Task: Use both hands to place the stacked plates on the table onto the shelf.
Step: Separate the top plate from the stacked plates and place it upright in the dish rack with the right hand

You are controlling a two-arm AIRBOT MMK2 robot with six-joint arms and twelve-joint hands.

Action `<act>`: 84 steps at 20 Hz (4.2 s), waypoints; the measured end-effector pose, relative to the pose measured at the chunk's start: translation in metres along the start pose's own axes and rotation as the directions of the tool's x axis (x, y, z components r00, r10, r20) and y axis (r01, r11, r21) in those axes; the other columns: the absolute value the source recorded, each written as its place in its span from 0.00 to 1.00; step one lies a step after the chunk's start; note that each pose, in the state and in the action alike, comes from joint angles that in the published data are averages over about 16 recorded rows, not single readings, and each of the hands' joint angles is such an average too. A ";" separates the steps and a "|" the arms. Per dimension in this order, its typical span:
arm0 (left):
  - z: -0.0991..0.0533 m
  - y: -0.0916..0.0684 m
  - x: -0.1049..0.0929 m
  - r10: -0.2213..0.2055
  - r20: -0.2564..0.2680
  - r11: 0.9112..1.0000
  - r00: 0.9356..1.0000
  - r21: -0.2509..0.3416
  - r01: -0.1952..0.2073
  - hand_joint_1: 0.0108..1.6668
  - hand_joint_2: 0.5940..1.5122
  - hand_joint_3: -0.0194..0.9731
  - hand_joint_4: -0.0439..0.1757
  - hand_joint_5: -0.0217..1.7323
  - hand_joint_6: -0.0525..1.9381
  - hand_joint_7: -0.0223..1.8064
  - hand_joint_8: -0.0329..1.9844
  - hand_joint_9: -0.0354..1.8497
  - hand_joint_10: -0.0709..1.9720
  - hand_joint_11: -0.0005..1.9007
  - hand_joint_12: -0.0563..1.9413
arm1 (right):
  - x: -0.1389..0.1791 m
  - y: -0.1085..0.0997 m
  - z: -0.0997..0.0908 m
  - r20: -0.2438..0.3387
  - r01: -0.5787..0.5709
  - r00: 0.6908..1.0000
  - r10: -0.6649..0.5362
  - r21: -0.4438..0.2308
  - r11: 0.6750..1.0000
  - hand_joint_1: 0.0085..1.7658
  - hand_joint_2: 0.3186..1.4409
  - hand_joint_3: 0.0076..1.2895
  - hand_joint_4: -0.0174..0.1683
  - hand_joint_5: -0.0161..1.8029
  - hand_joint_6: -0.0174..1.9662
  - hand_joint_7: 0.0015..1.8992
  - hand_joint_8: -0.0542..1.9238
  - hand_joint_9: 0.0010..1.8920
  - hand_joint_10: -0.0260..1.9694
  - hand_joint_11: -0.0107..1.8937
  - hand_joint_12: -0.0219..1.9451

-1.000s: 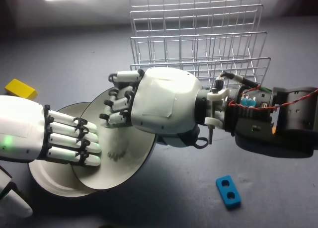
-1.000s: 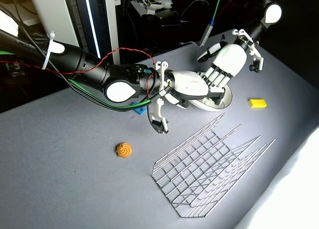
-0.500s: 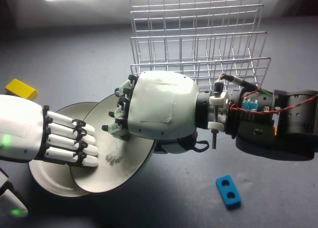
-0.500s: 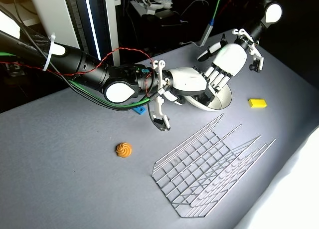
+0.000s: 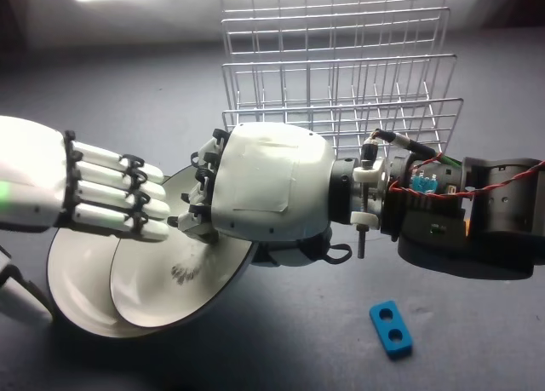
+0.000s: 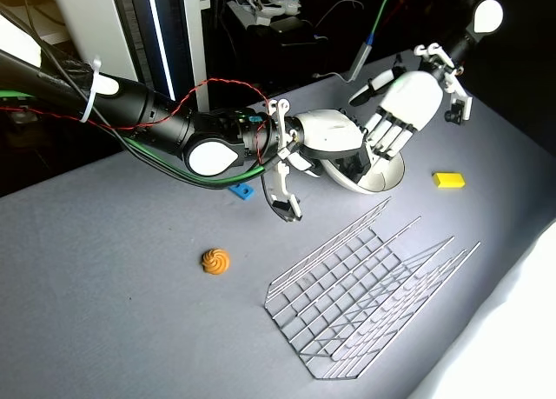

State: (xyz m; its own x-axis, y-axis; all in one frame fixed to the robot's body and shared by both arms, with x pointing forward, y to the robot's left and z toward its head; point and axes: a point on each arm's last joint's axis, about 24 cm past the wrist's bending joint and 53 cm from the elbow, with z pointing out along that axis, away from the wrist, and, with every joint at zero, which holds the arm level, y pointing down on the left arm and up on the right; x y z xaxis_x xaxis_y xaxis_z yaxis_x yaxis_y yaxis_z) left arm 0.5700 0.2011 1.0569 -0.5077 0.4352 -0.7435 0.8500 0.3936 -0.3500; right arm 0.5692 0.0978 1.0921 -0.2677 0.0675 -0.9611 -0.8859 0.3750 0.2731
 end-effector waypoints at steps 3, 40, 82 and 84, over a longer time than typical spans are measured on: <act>-0.010 0.003 -0.013 0.001 0.033 1.000 0.999 -0.013 0.000 0.00 0.58 0.04 0.21 0.02 0.03 0.02 0.01 0.03 0.04 0.01 0.03 | -0.005 0.005 -0.001 0.005 -0.006 1.000 0.006 -0.006 1.000 0.67 0.56 0.00 0.17 0.49 0.44 0.52 0.43 0.66 0.03 0.46 0.52; -0.087 0.028 -0.075 -0.060 0.205 0.992 0.977 -0.099 0.082 0.00 0.58 0.04 0.23 0.02 0.03 0.02 0.01 0.03 0.04 0.01 0.03 | -0.193 -0.002 -0.063 0.123 -0.428 0.898 0.421 0.033 0.903 0.67 0.60 0.00 0.19 0.55 0.49 0.58 0.41 0.67 0.03 0.48 0.50; -0.085 0.027 -0.072 -0.024 0.184 0.994 0.983 -0.103 0.043 0.00 0.58 0.04 0.23 0.02 0.03 0.02 0.02 0.03 0.04 0.01 0.03 | -0.241 -0.130 -0.112 0.268 -0.815 0.580 0.769 0.189 0.548 0.74 0.59 0.00 0.16 0.54 0.48 0.57 0.40 0.67 0.03 0.46 0.51; -0.084 0.027 -0.072 -0.022 0.183 0.994 0.983 -0.104 0.042 0.00 0.58 0.04 0.23 0.02 0.03 0.02 0.02 0.03 0.04 0.01 0.03 | -0.242 -0.136 -0.112 0.280 -0.823 0.568 0.774 0.190 0.536 0.74 0.59 0.00 0.16 0.54 0.48 0.57 0.41 0.67 0.03 0.46 0.51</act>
State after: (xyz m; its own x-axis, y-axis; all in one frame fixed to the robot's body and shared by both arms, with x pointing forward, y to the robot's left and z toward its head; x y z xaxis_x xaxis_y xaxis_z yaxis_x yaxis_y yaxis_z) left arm 0.6178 0.2488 1.1490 -0.4921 0.2706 -0.8274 0.8089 0.4933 -0.3198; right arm 0.7118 -0.0735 1.2922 -0.7318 0.5870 -0.3462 -0.1821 0.3211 0.9294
